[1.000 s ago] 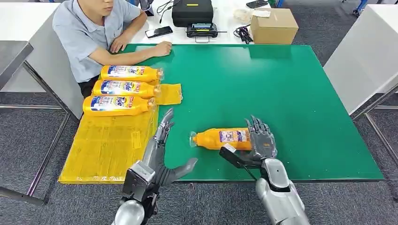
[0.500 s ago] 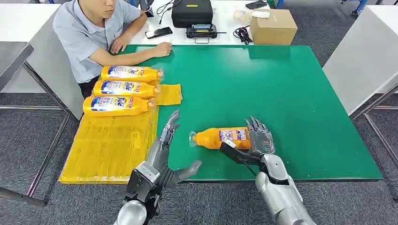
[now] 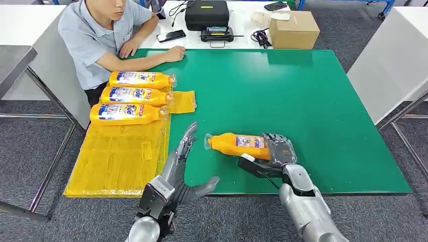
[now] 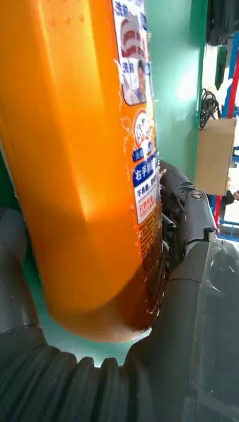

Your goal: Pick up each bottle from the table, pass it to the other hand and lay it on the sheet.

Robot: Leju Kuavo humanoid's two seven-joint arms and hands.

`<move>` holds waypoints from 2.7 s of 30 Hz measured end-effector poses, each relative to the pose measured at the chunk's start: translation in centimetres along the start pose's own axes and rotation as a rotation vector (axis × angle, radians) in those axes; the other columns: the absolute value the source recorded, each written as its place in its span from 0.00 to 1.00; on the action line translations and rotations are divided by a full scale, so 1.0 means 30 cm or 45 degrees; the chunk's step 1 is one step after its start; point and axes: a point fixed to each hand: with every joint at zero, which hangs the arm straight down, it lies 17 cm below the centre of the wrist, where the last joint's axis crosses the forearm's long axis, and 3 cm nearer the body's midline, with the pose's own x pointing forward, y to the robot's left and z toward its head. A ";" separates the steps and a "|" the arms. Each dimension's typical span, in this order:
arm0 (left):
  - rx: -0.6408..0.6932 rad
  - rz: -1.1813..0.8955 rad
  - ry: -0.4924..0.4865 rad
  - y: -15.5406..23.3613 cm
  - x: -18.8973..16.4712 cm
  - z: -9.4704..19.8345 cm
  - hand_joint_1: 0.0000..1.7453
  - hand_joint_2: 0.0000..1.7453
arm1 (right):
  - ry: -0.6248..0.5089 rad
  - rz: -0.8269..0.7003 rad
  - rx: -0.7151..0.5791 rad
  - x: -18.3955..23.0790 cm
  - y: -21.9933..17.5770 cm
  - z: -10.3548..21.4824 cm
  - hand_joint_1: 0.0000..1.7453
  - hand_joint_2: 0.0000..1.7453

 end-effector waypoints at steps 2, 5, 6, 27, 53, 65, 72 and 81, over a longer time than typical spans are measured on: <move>-0.003 0.004 0.002 -0.003 -0.003 0.000 0.00 1.00 | -0.011 -0.009 0.013 -0.004 0.004 0.002 1.00 1.00; -0.004 0.006 0.002 -0.005 -0.005 0.001 0.00 1.00 | -0.017 -0.005 0.021 -0.011 0.007 0.004 1.00 1.00; -0.005 0.006 0.002 -0.006 -0.005 0.001 0.00 1.00 | -0.016 -0.005 0.023 -0.012 0.009 0.004 1.00 1.00; 0.429 0.448 0.282 0.201 -0.212 0.030 0.00 1.00 | -0.358 -1.101 -0.276 0.360 -0.249 0.097 1.00 1.00; 0.152 0.485 0.375 -0.022 -0.309 0.046 0.00 1.00 | -0.662 -1.167 -0.046 0.668 -0.196 0.153 1.00 1.00; 0.178 0.459 0.342 0.004 -0.311 0.023 0.00 1.00 | -0.720 -1.100 0.058 0.749 -0.135 0.160 1.00 1.00; 0.181 0.473 0.344 0.007 -0.312 0.017 0.00 1.00 | -0.736 -1.090 0.074 0.764 -0.126 0.161 1.00 1.00; 0.223 0.542 0.352 0.040 -0.320 -0.009 0.00 1.00 | -0.808 -1.097 0.109 0.835 -0.119 0.185 1.00 1.00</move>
